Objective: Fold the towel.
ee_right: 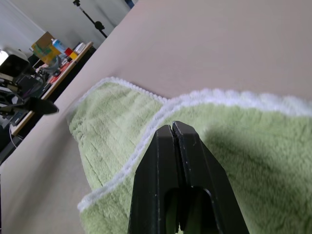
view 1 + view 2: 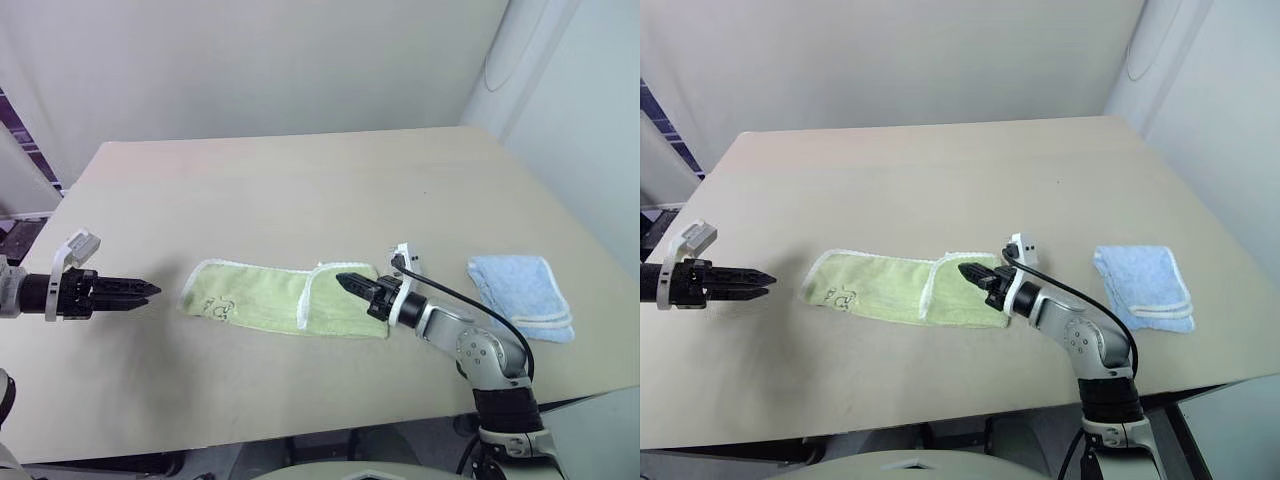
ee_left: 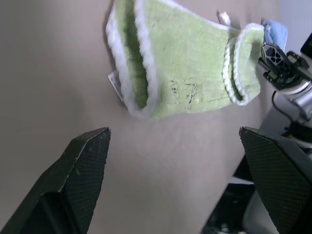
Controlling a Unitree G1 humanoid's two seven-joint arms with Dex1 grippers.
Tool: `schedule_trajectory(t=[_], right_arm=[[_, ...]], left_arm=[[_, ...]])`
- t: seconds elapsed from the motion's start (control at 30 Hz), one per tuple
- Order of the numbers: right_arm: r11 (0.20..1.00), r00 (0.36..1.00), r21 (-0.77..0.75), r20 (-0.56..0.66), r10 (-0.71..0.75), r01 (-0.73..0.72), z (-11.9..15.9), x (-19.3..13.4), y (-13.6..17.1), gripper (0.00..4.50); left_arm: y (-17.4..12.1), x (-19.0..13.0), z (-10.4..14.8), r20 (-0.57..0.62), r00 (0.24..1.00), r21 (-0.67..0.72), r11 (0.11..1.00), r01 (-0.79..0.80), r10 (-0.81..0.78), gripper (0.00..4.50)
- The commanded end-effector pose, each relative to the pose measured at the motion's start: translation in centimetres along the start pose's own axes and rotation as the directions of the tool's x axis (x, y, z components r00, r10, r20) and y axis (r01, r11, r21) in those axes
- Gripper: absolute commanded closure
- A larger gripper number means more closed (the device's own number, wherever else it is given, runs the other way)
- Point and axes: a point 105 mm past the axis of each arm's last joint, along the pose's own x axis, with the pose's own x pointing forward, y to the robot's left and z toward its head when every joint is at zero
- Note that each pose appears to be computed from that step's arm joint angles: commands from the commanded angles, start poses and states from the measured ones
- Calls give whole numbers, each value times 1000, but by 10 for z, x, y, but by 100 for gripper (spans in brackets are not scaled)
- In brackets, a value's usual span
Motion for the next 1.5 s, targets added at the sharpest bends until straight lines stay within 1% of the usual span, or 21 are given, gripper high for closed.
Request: schedule_trajectory(t=[0.03,0.07,0.13,0.4,0.43,0.5,0.53,0.6,0.63,0.7,0.73,0.8,0.83,0.93,1.0,1.07,1.13,1.2,1.27,1.37,1.5], right_arm=[[999,999,-49,47,20,-17,12,-4,6,450],[999,999,-50,48,21,-19,12,-5,6,450],[998,998,-56,49,33,-30,13,-5,8,450],[993,997,-105,49,63,-58,18,-2,13,450],[992,997,-111,51,65,-59,19,-2,13,450],[991,997,-120,50,67,-60,20,-2,13,450],[990,997,-125,47,67,-60,20,-1,13,450],[989,997,-134,39,68,-62,19,0,13,450],[988,997,-138,35,69,-64,18,1,14,450],[988,997,-141,31,72,-67,18,2,15,450],[988,997,-142,30,72,-67,18,2,15,450],[987,997,-144,29,74,-69,19,1,16,450],[987,997,-144,30,74,-69,20,1,16,450],[988,997,-141,28,69,-64,20,-2,14,450],[989,998,-137,24,62,-58,18,-3,12,450],[990,998,-130,22,60,-57,16,-3,11,450],[991,998,-123,21,61,-58,15,-2,11,450],[991,998,-115,19,64,-62,14,-1,12,450],[992,998,-106,18,67,-65,13,0,12,450],[994,997,-79,13,77,-76,12,3,12,450],[995,996,-56,9,86,-85,11,7,13,450]], left_arm=[[-3,-5,20,114,993,142,990,16,-32,2],[-5,-4,27,166,984,191,981,29,-62,2],[-7,-4,35,224,970,256,966,38,-97,2],[-26,0,59,370,890,477,877,65,-267,2],[-32,9,64,358,882,512,854,89,-306,2],[-67,74,81,307,864,603,784,149,-400,2],[-84,100,85,305,859,653,747,126,-411,2],[-106,126,85,325,844,695,713,93,-426,2],[-118,138,80,303,837,707,696,123,-455,2],[-134,151,72,272,827,724,671,161,-492,2],[-138,152,70,268,821,718,673,179,-504,2],[-141,145,72,271,816,690,695,205,-511,2],[-138,138,74,277,824,680,707,195,-494,2],[-116,118,78,305,862,651,749,123,-406,2],[-102,103,73,290,887,599,791,126,-361,2],[-86,87,60,246,920,529,838,136,-305,2],[-66,71,45,194,958,466,879,100,-211,2],[-50,57,32,153,978,408,911,66,-140,2],[-38,44,24,135,987,348,937,33,-85,2],[-17,21,-1,42,999,229,973,-32,23,2],[-4,10,-17,-8,997,128,989,-72,73,2]])
